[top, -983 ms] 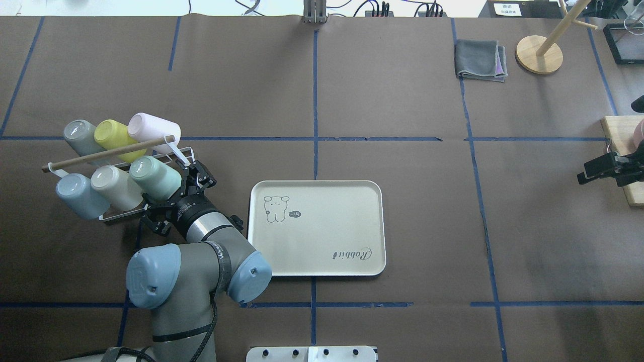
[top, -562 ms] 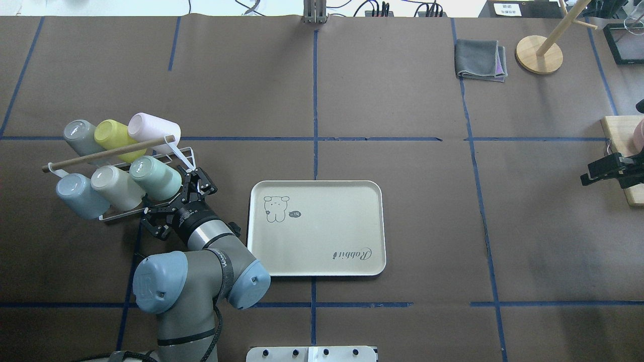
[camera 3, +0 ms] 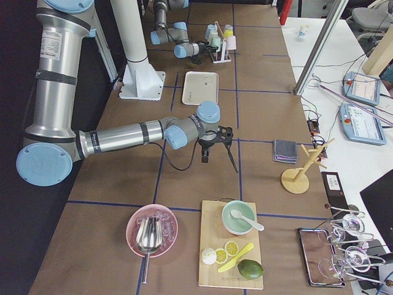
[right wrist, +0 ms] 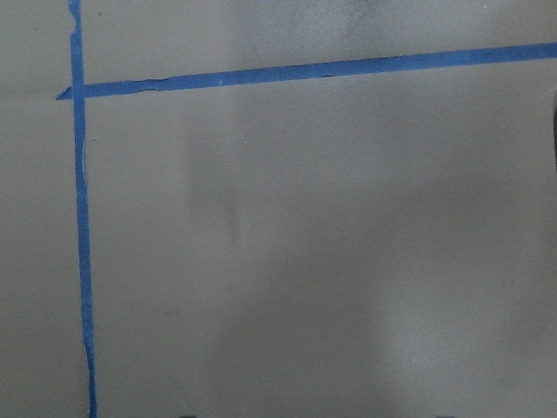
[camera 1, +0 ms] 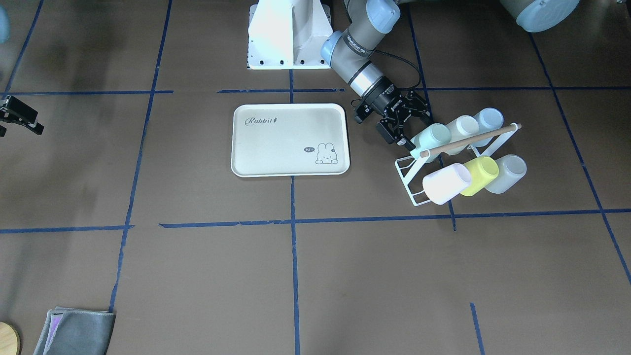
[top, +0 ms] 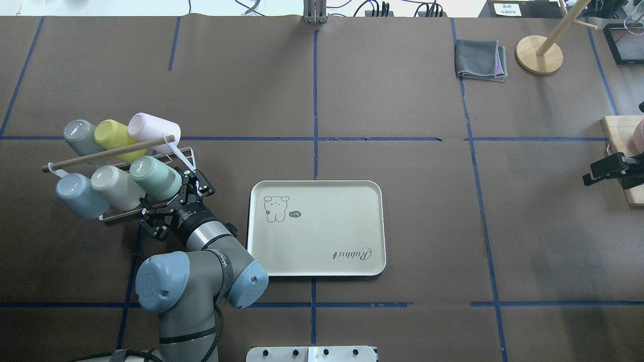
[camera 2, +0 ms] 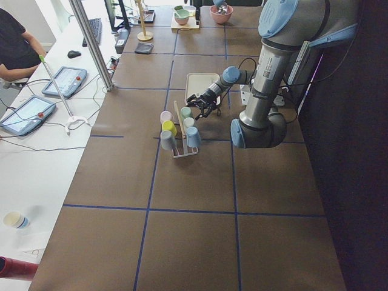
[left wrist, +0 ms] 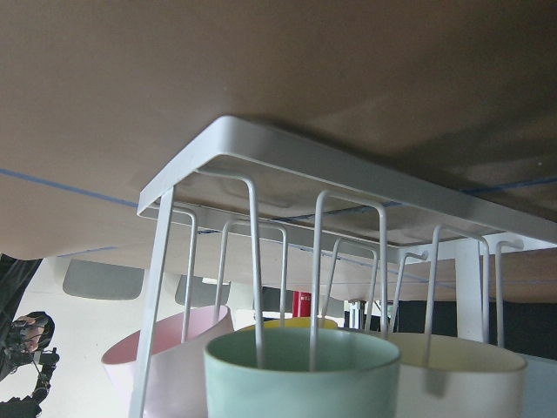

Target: Pick up and place green cup on tray

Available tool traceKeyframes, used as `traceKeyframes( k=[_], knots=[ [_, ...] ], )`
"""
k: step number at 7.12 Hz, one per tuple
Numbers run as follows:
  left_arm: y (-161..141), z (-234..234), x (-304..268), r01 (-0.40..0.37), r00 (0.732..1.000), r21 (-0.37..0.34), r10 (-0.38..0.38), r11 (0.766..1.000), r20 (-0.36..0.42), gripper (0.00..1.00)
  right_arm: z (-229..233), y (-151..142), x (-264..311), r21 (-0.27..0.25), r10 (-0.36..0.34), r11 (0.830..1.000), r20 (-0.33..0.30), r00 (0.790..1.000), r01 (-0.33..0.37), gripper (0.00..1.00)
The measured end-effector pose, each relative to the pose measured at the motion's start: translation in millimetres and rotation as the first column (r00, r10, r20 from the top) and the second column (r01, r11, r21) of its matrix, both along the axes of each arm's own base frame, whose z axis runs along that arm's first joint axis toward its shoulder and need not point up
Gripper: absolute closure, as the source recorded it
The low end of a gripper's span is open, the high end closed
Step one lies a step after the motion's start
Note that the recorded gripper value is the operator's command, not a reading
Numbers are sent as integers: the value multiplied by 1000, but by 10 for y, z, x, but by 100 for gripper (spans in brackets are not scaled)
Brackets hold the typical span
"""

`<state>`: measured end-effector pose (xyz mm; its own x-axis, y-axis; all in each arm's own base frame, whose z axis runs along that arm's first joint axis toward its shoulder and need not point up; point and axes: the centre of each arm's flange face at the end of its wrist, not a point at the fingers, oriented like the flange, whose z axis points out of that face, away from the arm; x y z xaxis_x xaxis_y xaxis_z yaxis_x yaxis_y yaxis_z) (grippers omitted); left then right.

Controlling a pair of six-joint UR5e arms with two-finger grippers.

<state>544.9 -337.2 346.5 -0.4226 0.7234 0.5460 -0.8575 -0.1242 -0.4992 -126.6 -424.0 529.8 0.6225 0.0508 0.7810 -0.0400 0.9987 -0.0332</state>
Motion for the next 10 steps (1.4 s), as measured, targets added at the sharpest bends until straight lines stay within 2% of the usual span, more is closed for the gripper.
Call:
traceKeyframes(
  k=[5,10],
  knots=[
    [-87,62,7,6,1000,32,-7,999,22,1,27,-13,-1,-4,1,1000,-2,1000,-1,6],
    [-167,111,-20,18,1000,34,-19,999,23,2,44,-23,-6,-7,1,1000,-3,1000,-1,6]
  ],
)
